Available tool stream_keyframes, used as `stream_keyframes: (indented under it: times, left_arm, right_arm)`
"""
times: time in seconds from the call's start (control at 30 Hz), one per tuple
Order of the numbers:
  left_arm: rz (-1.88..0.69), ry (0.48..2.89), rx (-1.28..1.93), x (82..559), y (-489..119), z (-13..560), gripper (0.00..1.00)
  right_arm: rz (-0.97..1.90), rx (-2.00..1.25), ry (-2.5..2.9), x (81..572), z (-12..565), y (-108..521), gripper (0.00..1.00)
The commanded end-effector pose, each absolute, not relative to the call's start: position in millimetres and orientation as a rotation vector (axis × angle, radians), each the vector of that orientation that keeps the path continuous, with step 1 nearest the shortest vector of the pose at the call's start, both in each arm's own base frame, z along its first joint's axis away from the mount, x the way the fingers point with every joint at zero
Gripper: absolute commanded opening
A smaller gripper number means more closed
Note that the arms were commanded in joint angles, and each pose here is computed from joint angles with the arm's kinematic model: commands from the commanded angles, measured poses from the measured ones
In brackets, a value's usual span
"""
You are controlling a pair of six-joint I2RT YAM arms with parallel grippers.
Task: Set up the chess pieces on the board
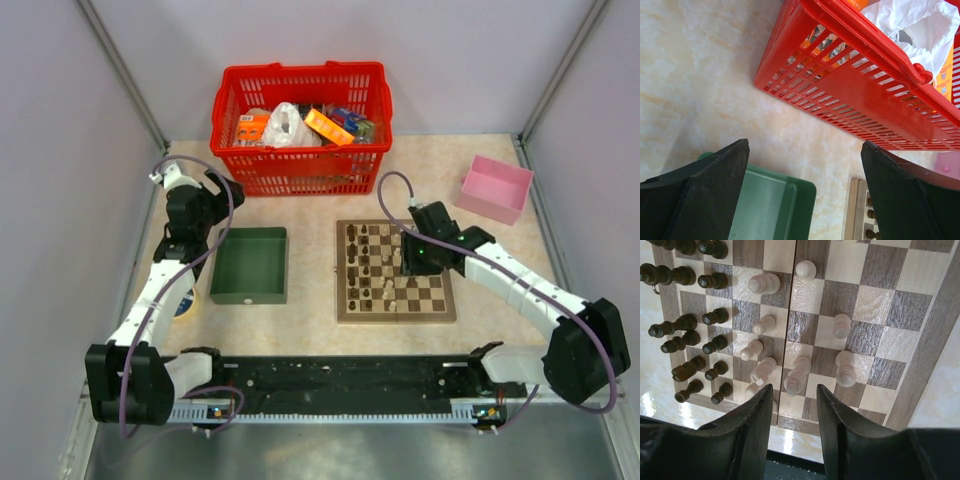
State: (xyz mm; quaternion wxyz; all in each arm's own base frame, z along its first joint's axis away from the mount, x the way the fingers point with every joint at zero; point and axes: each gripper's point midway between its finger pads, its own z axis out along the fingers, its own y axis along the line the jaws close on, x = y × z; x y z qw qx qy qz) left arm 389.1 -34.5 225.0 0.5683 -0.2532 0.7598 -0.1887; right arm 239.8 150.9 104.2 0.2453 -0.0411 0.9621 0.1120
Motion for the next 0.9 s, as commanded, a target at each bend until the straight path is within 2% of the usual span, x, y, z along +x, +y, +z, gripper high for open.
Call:
stream_keyframes:
  times: [0.0,0.23,0.57,0.87]
  left_arm:
    - [-0.455,1.706,-0.581,390.2,-31.1,246.4,0.99]
    - [-0.453,1.705,-0.582,390.6,-29.8,246.5,0.99]
    - [-0.446,1.714,-0.587,391.4,-28.3,242.2,0.99]
    - [-0.438,1.717,-0.591,390.4,-25.7,240.3,0.99]
  right_arm:
    - [0.356,-0.132,2.602,247.1,113.7,166.5,0.4]
    - [0.324,-0.148,2.626,248.9,103.4,167.7,0.33]
    - [0.321,-0.187,2.64,250.3,92.9,171.1,0.33]
    - [0.298,-0.2,2.663,250.2,86.4,172.4,0.24]
